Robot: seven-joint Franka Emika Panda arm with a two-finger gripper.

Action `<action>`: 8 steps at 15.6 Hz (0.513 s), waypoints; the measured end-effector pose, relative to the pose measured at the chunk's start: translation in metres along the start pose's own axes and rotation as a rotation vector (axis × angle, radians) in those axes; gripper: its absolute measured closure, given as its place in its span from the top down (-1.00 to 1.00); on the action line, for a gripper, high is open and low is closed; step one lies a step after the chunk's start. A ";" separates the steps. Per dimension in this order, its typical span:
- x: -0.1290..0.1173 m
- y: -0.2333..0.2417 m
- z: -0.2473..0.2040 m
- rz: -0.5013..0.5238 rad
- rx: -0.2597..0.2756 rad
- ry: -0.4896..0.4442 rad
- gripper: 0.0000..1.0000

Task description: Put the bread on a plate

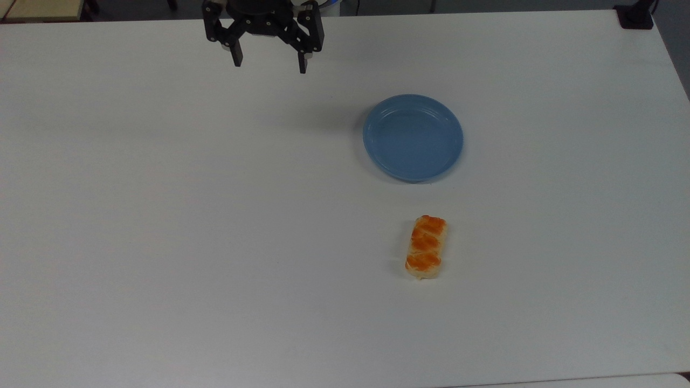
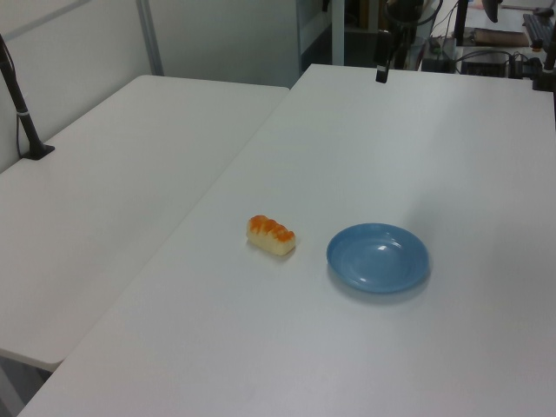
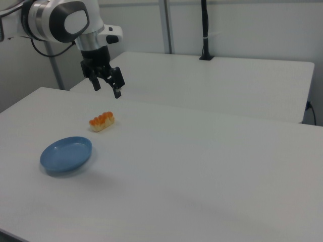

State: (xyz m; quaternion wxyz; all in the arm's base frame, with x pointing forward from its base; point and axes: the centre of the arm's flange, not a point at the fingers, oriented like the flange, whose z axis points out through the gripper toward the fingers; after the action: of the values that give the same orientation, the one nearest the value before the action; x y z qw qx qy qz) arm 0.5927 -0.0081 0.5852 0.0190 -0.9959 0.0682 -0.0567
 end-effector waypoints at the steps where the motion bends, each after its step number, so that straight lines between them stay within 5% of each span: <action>1: 0.000 -0.004 -0.001 0.002 0.022 0.001 1.00; 8: 0.028 -0.044 0.023 0.048 0.091 0.113 1.00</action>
State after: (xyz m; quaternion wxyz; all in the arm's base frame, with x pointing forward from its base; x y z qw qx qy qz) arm 0.6283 0.0321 0.5673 0.0617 -0.9873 0.0905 -0.1153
